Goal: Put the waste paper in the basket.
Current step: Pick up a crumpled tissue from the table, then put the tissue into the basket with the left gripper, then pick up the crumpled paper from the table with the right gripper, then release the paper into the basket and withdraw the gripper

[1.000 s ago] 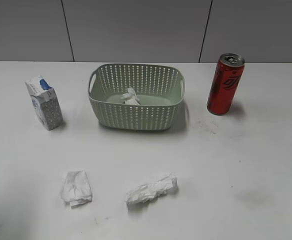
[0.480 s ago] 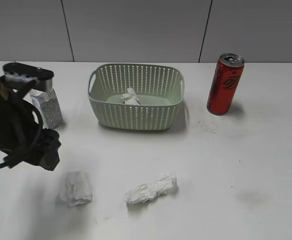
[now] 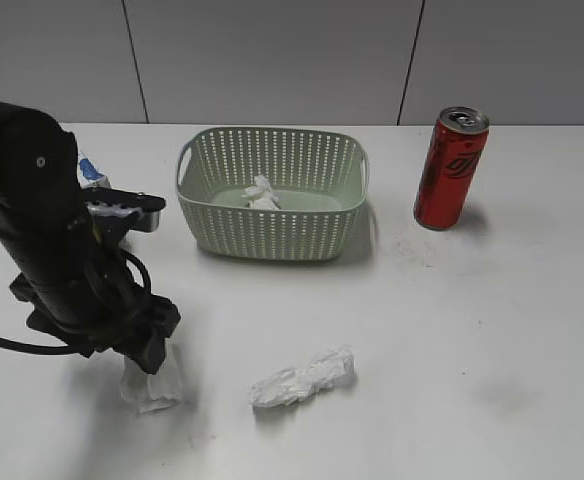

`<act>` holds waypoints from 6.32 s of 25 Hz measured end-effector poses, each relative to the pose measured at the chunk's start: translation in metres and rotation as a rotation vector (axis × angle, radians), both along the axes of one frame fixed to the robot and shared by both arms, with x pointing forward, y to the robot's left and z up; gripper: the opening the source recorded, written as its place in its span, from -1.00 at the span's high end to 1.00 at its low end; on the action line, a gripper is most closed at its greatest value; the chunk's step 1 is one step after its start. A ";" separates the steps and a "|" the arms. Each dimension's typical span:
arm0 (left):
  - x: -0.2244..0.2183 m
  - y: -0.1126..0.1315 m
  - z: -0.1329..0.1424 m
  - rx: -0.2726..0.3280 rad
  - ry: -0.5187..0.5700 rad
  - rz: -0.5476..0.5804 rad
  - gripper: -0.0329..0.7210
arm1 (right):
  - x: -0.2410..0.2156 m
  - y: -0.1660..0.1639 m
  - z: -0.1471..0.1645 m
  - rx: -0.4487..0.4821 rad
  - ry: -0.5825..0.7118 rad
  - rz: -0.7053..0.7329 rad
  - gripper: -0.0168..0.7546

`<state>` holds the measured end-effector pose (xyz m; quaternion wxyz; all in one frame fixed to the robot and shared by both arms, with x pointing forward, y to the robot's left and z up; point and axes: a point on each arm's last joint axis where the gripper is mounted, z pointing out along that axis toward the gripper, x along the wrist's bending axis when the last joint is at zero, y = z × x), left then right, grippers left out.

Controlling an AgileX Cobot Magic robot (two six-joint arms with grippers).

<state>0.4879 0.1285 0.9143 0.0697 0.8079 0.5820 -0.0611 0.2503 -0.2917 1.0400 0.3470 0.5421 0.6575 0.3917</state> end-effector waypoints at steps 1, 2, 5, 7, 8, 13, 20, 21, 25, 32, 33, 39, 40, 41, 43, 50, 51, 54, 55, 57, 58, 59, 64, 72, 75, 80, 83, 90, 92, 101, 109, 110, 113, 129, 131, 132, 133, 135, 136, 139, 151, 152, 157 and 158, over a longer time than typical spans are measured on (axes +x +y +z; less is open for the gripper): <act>0.001 -0.001 -0.003 -0.002 0.004 0.007 -0.60 | -0.002 0.000 0.000 0.001 -0.015 0.000 -0.52; 0.001 -0.001 -0.007 0.000 0.012 0.012 -0.60 | -0.004 0.000 0.000 0.002 -0.028 0.000 -0.52; 0.003 -0.003 -0.016 -0.001 0.023 0.027 -0.60 | -0.005 0.000 0.000 0.003 -0.039 0.000 -0.52; 0.003 -0.003 -0.018 -0.002 0.024 0.032 -0.59 | -0.005 0.000 0.000 0.003 -0.039 0.000 -0.52; 0.004 -0.004 -0.019 -0.003 0.020 0.033 -0.56 | -0.005 0.000 0.000 0.003 -0.038 0.000 -0.52; 0.006 -0.005 -0.022 -0.003 0.016 0.035 -0.06 | -0.005 0.000 0.000 0.003 -0.038 0.000 -0.52; 0.008 -0.003 -0.021 0.030 0.022 -0.004 0.87 | -0.005 0.000 0.000 0.003 -0.038 0.000 -0.52; 0.008 -0.003 -0.020 0.038 0.026 -0.015 0.91 | -0.005 0.000 0.000 0.003 -0.038 0.000 -0.52; 0.017 -0.007 0.006 0.023 -0.031 -0.046 0.95 | -0.005 0.000 0.000 0.003 -0.038 0.000 -0.52; 0.051 -0.024 0.107 -0.207 -0.496 -0.017 0.95 | -0.005 0.000 0.000 0.003 -0.038 0.000 -0.52; 0.059 -0.027 0.116 -0.244 -0.590 -0.008 0.95 | -0.005 0.000 0.000 0.003 -0.038 0.000 -0.52; 0.090 -0.040 0.118 -0.371 -0.909 0.043 0.95 | -0.005 0.000 0.000 0.003 -0.038 0.000 -0.52; 0.095 -0.042 0.113 -0.378 -0.929 0.049 0.95 | -0.005 0.000 0.000 0.003 -0.038 0.000 -0.52; 0.099 -0.044 0.105 -0.377 -0.936 0.050 0.95 | -0.005 0.000 0.000 0.003 -0.038 0.000 -0.52; 0.105 -0.047 0.087 -0.365 -0.924 0.052 0.94 | -0.005 0.000 0.000 0.003 -0.038 0.000 -0.52; 0.110 -0.050 0.056 -0.325 -0.863 0.045 -0.03 | -0.005 0.000 0.000 0.003 -0.038 0.000 -0.52; 0.110 -0.050 0.056 -0.325 -0.863 0.045 -0.25 | -0.005 0.000 0.000 0.003 -0.038 0.000 -0.52; 0.109 -0.050 0.060 -0.327 -0.862 0.046 -0.76 | -0.005 0.000 0.000 0.003 -0.038 0.000 -0.52; 0.108 -0.049 0.063 -0.326 -0.857 0.043 -0.81 | -0.005 0.000 0.000 0.003 -0.038 0.000 -0.52; 0.103 -0.047 0.074 -0.326 -0.845 0.040 -0.86 | -0.005 0.000 0.000 0.003 -0.038 0.000 -0.52; 0.100 -0.046 0.078 -0.317 -0.827 0.031 -0.86 | -0.005 0.000 0.000 0.003 -0.038 0.000 -0.52; 0.097 -0.043 0.085 -0.310 -0.815 0.025 -0.87 | -0.005 0.000 0.000 0.003 -0.039 0.000 -0.52; 0.091 -0.019 0.120 -0.173 -0.669 -0.032 -0.85 | 0.000 0.000 0.000 0.001 -0.006 0.000 -0.52; 0.090 0.034 0.158 0.022 -0.430 -0.022 -0.77 | 0.038 0.002 0.002 -0.033 0.184 -0.008 -0.52; 0.088 0.054 0.158 0.064 -0.358 -0.004 -0.75 | 0.057 0.005 0.004 -0.015 0.271 -0.001 -0.52; 0.085 0.081 0.157 0.114 -0.260 0.008 -0.72 | 0.096 0.015 0.006 0.059 0.445 0.015 -0.52; 0.081 0.095 0.164 0.125 -0.251 0.007 -0.70 | 0.125 0.019 0.005 0.071 0.543 0.025 -0.52; 0.053 0.124 0.178 0.092 -0.266 0.079 -0.66 | 0.197 0.033 0.006 0.044 0.677 0.069 -0.52; 0.036 0.129 0.177 0.093 -0.253 0.085 -0.66 | 0.214 0.047 0.006 0.018 0.696 0.122 -0.52; -0.069 0.141 0.174 0.052 -0.355 0.100 -0.65 | 0.239 0.156 -0.018 -0.134 0.757 0.451 -0.52; -0.167 0.155 0.148 0.000 -0.578 0.137 -0.65 | 0.226 0.235 -0.073 -0.232 0.891 0.545 -0.52; -0.178 0.157 0.145 -0.010 -0.615 0.144 -0.65 | 0.224 0.243 -0.079 -0.234 0.906 0.541 -0.52; -0.207 0.161 0.142 -0.037 -0.739 0.158 -0.65 | 0.223 0.260 -0.090 -0.225 0.933 0.517 -0.52; -0.255 0.173 0.141 -0.060 -1.100 0.214 -0.63 | 0.233 0.276 -0.132 -0.247 1.036 0.389 -0.52; -0.255 0.173 0.141 -0.059 -1.101 0.215 -0.63 | 0.233 0.276 -0.140 -0.271 1.057 0.377 -0.52; -0.255 0.173 0.141 -0.059 -1.101 0.214 -0.63 | 0.233 0.275 -0.145 -0.281 1.068 0.372 -0.52; -0.255 0.173 0.141 -0.059 -1.101 0.214 -0.63 | 0.233 0.275 -0.152 -0.291 1.081 0.367 -0.52; -0.255 0.173 0.141 -0.060 -1.101 0.215 -0.63 | 0.234 0.275 -0.159 -0.305 1.090 0.363 -0.52; -0.255 0.173 0.141 -0.060 -1.101 0.215 -0.63 | 0.235 0.276 -0.159 -0.306 1.081 0.365 -0.52; -0.255 0.173 0.141 -0.060 -1.102 0.215 -0.63 | 0.237 0.276 -0.159 -0.305 1.059 0.370 -0.36; -0.255 0.173 0.141 -0.060 -1.103 0.215 -0.63 | 0.237 0.276 -0.129 -0.312 0.973 0.457 0.89; -0.255 0.173 0.141 -0.060 -1.103 0.215 -0.63 | 0.237 0.276 -0.117 -0.300 0.946 0.470 0.89; -0.255 0.173 0.141 -0.060 -1.103 0.215 -0.63 | 0.238 0.268 -0.044 -0.238 0.666 0.538 0.89; -0.255 0.173 0.141 -0.060 -1.103 0.215 -0.63 | 0.240 0.266 -0.032 -0.243 0.589 0.549 0.90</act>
